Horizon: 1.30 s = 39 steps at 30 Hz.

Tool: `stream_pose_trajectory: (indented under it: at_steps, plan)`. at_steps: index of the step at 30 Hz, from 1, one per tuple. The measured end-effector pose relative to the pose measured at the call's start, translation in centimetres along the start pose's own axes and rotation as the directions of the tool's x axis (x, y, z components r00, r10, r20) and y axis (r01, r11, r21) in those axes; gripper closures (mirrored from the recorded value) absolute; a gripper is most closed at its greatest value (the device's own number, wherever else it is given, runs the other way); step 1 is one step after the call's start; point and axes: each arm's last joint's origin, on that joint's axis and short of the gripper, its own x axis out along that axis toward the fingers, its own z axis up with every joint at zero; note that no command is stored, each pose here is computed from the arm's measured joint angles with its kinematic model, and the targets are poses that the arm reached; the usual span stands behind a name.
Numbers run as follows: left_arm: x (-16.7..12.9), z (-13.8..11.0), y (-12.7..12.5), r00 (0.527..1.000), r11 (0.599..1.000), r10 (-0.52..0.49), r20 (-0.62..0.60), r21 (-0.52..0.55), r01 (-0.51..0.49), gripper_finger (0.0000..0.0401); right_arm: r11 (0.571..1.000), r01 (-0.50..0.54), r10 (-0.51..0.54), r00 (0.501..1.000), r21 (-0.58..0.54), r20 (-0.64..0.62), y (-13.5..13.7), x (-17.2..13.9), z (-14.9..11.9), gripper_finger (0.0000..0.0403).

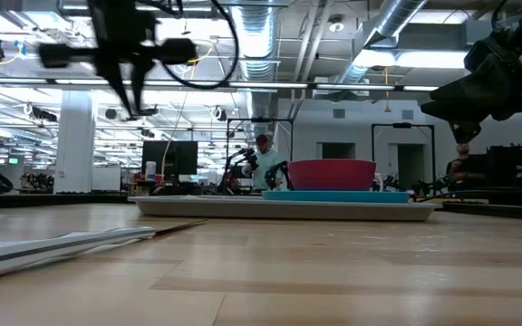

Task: Set up tray
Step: Put the iridescent fork on the light brown napkin

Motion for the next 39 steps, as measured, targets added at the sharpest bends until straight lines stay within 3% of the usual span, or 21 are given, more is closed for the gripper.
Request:
stream_pose_trajectory:
  at_steps: [7, 12, 18, 23, 39]
  plan:
    - [2.0, -3.6, 3.8, 0.994, 0.994, 0.099, 0.046, -0.048, -0.097, 0.0401, 1.0, 0.0, 0.0, 1.0, 0.0, 0.0, 0.0, 0.0, 0.0, 0.028]
    - [5.1, -5.5, 4.9, 1.0, 0.993, -0.014, 0.002, 0.115, 0.014, 0.0401, 1.0, 0.0, 0.0, 1.0, 0.0, 0.0, 0.0, 0.0, 0.0, 0.028]
    - [7.9, -6.6, 6.6, 1.0, 0.993, -0.006, -0.012, 0.116, 0.008, 0.0401, 1.0, 0.002, -0.002, 1.0, 0.0, -0.005, 0.0, 0.0, 0.0, 0.028]
    - [9.4, -6.9, 7.2, 1.0, 0.994, -0.007, 0.008, 0.106, 0.007, 0.0401, 1.0, 0.001, -0.001, 1.0, 0.0, -0.005, 0.0, 0.0, 0.0, 0.028]
    - [12.7, -9.5, 7.7, 0.996, 0.961, -0.085, -0.032, 0.263, 0.09, 0.0401, 1.0, 0.001, -0.001, 1.0, 0.0, -0.005, 0.0, 0.0, 0.0, 0.028]
